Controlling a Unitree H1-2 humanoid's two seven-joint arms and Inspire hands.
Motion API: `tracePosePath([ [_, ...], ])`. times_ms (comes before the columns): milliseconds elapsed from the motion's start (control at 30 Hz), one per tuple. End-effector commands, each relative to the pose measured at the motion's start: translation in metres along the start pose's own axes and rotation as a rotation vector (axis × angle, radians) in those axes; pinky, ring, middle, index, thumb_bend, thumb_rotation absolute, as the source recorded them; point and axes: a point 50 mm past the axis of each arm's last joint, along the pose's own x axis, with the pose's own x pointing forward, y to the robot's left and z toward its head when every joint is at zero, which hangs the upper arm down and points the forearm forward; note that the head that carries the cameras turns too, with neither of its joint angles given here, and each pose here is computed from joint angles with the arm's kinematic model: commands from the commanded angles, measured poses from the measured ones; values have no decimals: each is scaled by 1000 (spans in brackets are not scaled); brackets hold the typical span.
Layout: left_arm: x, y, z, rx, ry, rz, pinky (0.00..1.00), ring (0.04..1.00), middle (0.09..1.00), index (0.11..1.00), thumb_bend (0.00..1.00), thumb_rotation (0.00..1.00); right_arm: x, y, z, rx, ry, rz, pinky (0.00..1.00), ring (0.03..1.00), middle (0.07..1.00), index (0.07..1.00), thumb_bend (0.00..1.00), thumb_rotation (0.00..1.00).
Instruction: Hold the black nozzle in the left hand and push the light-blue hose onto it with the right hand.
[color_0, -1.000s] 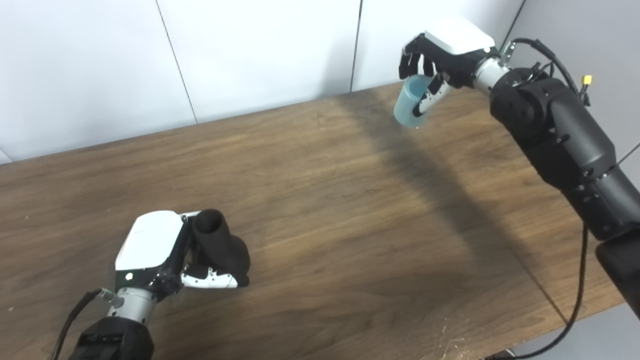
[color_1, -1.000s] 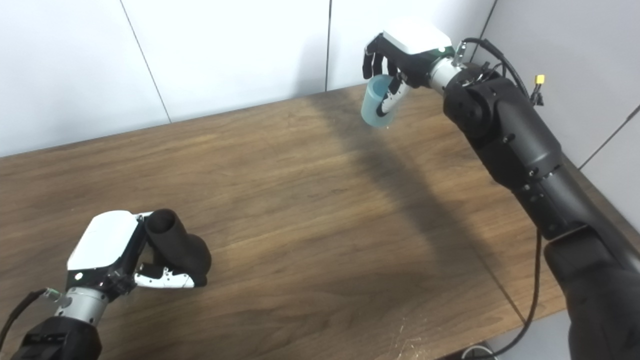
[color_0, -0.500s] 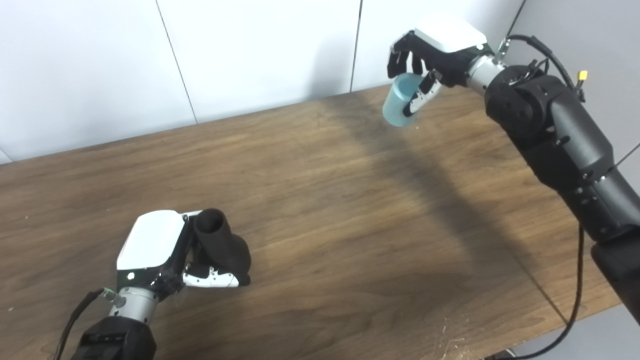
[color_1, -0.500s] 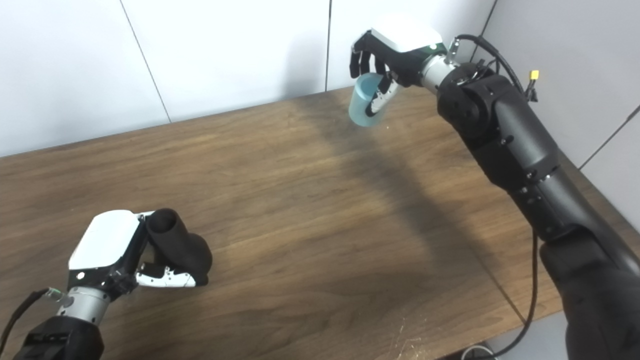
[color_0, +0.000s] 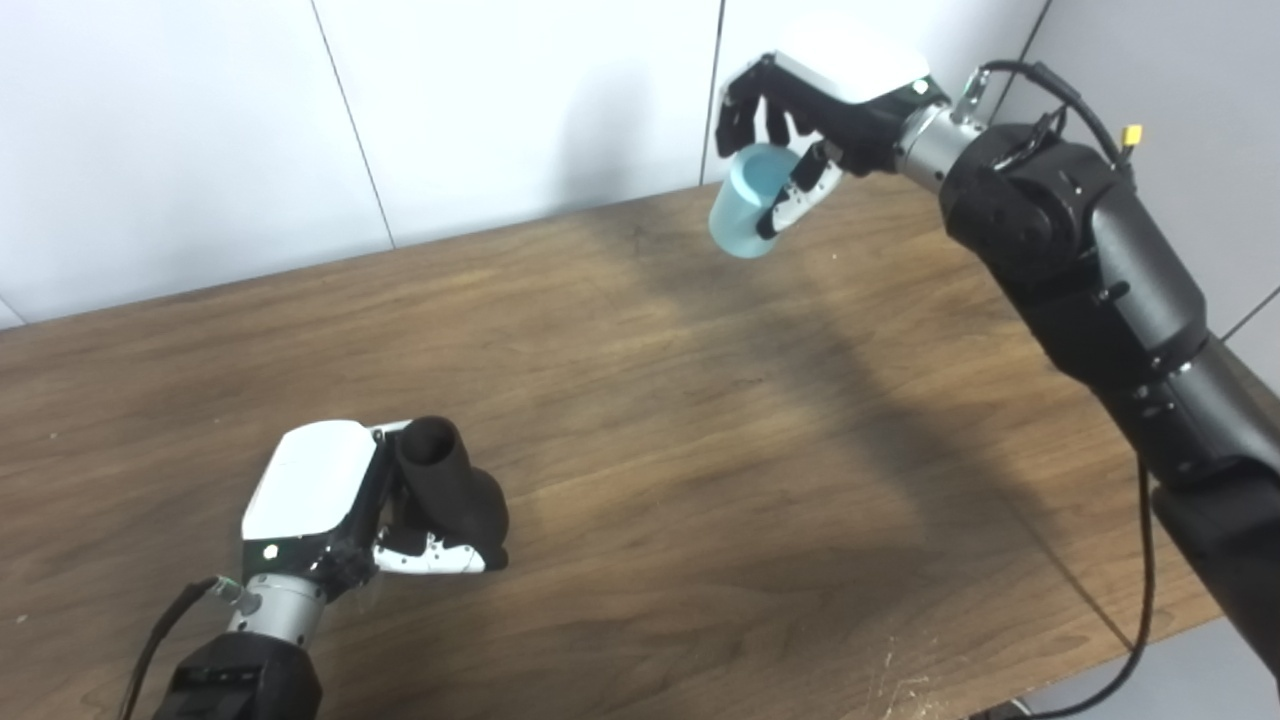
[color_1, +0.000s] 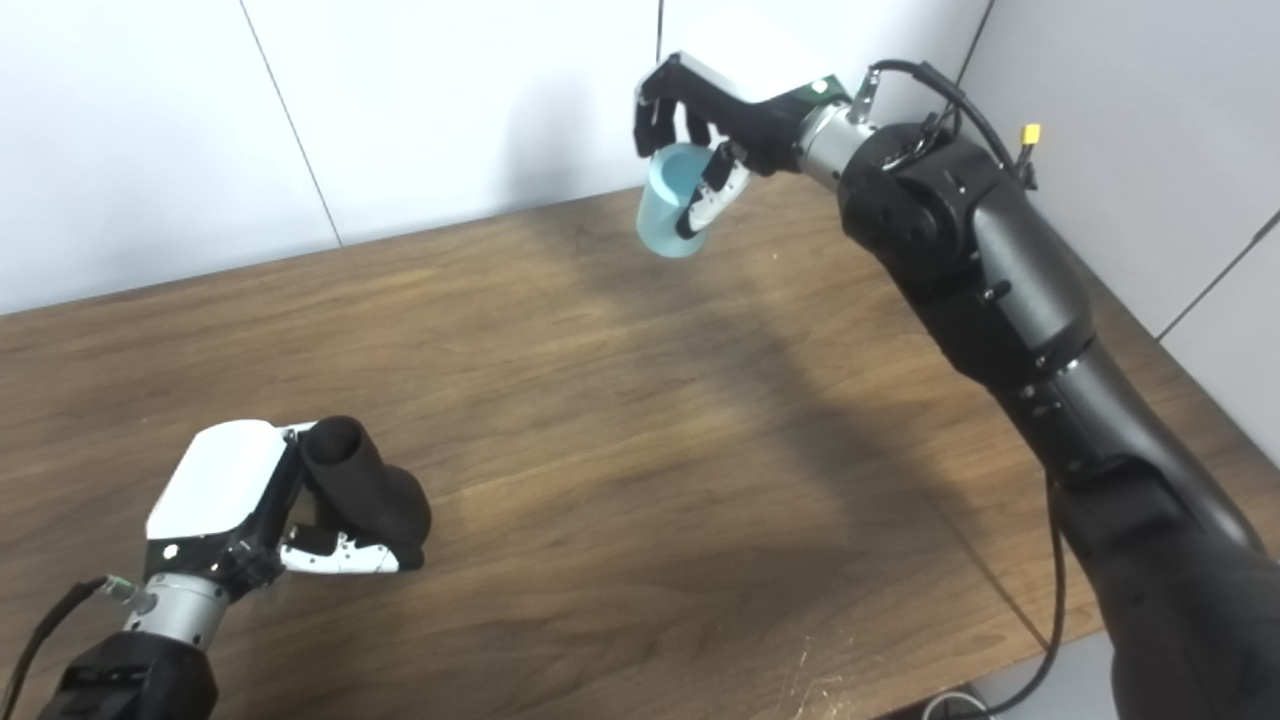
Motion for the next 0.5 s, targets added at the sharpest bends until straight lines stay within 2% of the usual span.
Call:
tracePosePath([
  [0,6,4,3,23,-10,26,408,507,485,475,504,0,3,-33,10,-42,-33,-90,318,391,505,505,497,0],
  [100,8,1,6,22,-10,28,415,511,486,474,503,0,3,-36,16,-39,-50,-89,338,395,504,503,499,0],
  [467,14,-9,20,15,-5,23,445,512,482,477,503,0,1,-53,46,-5,-208,-137,336,399,502,502,500,0],
])
